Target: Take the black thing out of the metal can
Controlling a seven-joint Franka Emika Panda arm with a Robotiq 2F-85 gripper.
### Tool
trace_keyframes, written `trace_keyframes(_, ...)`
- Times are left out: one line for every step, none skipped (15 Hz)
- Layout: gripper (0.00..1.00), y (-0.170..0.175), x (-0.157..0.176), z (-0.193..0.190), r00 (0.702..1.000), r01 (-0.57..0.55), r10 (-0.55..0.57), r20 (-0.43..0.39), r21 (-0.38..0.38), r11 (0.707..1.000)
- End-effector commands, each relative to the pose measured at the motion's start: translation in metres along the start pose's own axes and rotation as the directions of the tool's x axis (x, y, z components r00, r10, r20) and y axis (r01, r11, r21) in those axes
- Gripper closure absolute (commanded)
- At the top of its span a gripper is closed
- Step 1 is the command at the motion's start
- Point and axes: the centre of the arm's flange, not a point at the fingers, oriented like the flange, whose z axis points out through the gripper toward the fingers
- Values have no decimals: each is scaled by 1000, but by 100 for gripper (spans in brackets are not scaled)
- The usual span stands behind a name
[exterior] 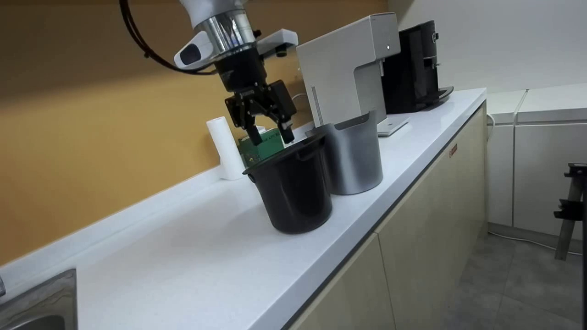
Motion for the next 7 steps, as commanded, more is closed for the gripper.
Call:
trace_keyframes(0, -9, -3, -51, 998, -57, 57, 12, 23, 998)
trace_keyframes(0, -13, -6, -60, 998, -62, 62, 10, 22, 998)
trace_keyframes(0, -16, -9, -69, 998, -67, 66, 5, 23, 998)
trace_keyframes(0, -19, -13, -78, 997, -71, 71, 0, 25, 997)
trace_keyframes(0, -23, -17, -85, 997, -77, 77, 0, 28, 997)
trace_keyframes(0, -26, -22, -90, 997, -78, 78, 2, 35, 996)
trace_keyframes(0, -30, -28, -94, 996, -87, 87, 6, 43, 995)
